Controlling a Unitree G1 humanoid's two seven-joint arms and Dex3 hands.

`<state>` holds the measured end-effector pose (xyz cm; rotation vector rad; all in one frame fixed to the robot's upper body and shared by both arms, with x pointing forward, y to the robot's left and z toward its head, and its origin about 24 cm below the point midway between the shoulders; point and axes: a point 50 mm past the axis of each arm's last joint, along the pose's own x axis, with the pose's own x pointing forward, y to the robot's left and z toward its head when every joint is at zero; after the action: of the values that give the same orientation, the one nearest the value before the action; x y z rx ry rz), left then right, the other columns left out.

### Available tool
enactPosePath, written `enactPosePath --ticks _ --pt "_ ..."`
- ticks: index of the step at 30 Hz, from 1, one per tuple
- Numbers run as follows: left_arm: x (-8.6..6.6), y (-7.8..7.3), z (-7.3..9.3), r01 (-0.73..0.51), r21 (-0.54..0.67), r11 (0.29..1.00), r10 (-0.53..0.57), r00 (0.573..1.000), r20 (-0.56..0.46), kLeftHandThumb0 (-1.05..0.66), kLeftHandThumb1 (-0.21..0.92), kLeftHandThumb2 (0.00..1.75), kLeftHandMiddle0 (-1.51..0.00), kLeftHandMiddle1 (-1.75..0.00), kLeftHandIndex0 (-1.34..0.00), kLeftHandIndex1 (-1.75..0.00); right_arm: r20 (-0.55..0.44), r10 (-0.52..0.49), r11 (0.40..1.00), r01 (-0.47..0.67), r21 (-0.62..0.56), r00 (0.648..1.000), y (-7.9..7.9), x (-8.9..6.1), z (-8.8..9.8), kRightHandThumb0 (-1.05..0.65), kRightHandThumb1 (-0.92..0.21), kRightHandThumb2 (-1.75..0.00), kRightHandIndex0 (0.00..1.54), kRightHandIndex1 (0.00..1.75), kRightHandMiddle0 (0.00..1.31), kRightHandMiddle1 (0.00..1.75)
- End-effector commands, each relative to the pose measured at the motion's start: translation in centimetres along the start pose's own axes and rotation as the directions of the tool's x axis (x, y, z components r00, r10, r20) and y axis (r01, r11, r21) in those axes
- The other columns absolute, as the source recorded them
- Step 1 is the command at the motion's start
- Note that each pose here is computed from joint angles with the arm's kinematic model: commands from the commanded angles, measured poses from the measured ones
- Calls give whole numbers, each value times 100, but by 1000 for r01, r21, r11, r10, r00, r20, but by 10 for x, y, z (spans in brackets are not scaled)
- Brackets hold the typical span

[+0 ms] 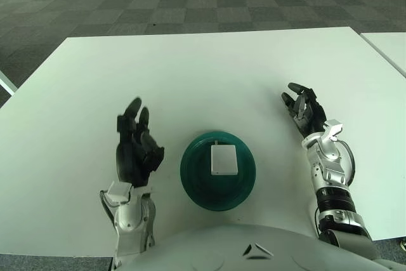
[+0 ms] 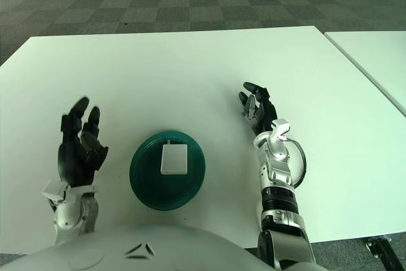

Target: Put the charger into the plate.

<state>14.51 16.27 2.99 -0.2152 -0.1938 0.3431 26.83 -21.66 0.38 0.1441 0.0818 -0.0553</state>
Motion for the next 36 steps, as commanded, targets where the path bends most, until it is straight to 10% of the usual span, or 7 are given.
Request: enactPosePath --ticks 1,36 --pt "-11 -12 -23 -197 -221 955 193 980 -42 -93 92 99 -37 -18 0 -97 -203 -48 998 58 40 978 -12 -17 -38 -69 -92 -82 36 5 0 102" --pt "-26 -17 -35 -205 29 978 207 977 -46 -88 92 100 -37 -23 0 -96 -202 -48 998 58 41 978 -26 -11 -31 -69 -92 -82 37 4 0 102"
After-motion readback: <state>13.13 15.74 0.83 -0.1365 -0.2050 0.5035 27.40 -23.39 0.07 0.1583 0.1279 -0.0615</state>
